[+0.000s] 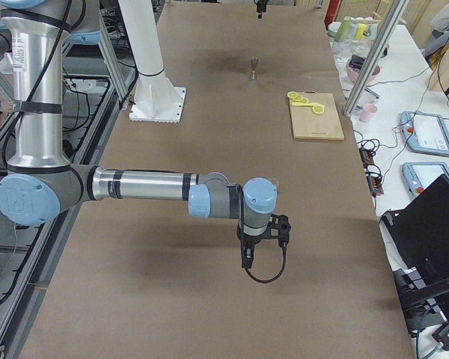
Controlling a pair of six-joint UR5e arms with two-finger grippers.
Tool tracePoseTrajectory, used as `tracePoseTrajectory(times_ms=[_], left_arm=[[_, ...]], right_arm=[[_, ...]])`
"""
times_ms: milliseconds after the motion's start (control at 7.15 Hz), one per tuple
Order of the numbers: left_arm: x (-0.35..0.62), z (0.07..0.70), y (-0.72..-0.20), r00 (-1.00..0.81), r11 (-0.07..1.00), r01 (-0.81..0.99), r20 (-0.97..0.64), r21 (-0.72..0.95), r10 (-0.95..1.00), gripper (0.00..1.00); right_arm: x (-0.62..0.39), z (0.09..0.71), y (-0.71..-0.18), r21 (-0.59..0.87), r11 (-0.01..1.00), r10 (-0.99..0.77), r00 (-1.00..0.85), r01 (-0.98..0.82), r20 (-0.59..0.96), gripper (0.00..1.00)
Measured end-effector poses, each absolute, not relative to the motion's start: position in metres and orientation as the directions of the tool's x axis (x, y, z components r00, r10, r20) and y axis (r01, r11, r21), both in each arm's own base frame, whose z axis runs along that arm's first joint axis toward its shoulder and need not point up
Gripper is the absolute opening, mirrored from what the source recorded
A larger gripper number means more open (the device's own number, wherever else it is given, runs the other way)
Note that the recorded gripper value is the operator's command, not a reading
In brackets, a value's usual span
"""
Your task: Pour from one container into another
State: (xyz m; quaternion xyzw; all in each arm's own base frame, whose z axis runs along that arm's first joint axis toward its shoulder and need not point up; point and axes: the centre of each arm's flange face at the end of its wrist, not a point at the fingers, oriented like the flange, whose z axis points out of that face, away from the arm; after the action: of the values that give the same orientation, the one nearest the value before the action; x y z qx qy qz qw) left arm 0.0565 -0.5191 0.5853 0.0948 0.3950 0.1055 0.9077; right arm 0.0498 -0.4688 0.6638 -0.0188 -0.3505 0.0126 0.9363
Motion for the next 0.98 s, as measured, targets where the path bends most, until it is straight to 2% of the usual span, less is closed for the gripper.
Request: tracePoseTrajectory(times_ms=[419,978], left_arm=[[-0.017,0.645,-0.476,0.695,0.981,-0.043,-0.699,0.191,0.167,0.98],[-0.046,0.655,-0.448,0.693,0.971,-0.063,-0.69,0.23,0.209,0.98]], right_arm=[[0.05,0.664,-0.469,-0.046,0.999,0.038,0.753,-0.01,0.656,1.0],[0.05,0.665,-0.468,-0.051,0.999,0.041,0.753,-0.01,0.657,1.0]])
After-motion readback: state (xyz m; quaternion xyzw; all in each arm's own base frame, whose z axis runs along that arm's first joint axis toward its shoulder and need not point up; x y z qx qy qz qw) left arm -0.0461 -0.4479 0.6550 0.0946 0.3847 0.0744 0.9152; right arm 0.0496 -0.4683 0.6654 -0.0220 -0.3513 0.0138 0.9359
